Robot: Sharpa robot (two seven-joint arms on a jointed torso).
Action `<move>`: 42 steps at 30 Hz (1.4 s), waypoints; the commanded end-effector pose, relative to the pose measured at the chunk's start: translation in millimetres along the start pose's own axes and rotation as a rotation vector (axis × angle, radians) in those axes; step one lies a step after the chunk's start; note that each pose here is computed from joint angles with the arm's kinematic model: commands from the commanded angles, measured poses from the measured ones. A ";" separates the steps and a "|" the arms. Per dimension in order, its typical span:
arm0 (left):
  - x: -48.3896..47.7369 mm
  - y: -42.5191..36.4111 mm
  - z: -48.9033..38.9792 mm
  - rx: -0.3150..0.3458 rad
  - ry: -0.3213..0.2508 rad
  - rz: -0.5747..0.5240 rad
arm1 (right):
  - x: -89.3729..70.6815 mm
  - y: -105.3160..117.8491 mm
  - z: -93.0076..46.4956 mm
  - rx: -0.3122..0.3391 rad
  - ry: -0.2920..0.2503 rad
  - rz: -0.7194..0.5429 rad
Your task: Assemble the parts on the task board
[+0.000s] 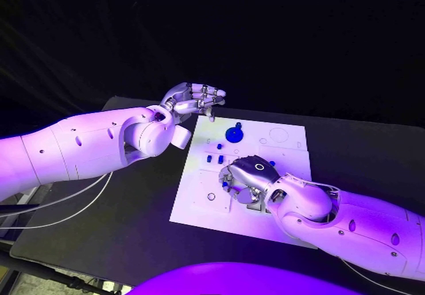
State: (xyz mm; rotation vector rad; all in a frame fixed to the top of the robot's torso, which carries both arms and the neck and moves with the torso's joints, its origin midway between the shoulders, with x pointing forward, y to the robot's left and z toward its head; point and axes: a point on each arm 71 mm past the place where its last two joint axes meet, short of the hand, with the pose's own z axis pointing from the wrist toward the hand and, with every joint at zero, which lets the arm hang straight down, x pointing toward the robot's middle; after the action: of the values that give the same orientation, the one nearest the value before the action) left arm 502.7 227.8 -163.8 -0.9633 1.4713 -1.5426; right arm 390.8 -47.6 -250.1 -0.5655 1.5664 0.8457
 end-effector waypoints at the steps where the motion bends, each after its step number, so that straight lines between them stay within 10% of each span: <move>1: 2.2 -0.7 0.5 0.002 0.018 -0.011 | 3.8 0.4 -1.0 0.000 0.027 -0.027; 25: -1.8 -0.4 -1.2 -0.001 0.014 -0.008 | -39.8 -19.2 -39.6 0.059 -0.121 -0.016; 42: -1.6 0.4 -1.0 -0.003 0.018 -0.009 | -70.0 -92.0 -64.5 0.244 0.105 -0.081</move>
State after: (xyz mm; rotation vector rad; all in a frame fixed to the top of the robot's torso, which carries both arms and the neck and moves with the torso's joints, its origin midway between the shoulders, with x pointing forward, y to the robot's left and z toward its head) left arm 502.9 232.1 -165.1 -0.9682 1.4790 -1.5355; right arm 433.3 -162.0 -192.5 -0.4649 1.6249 0.5768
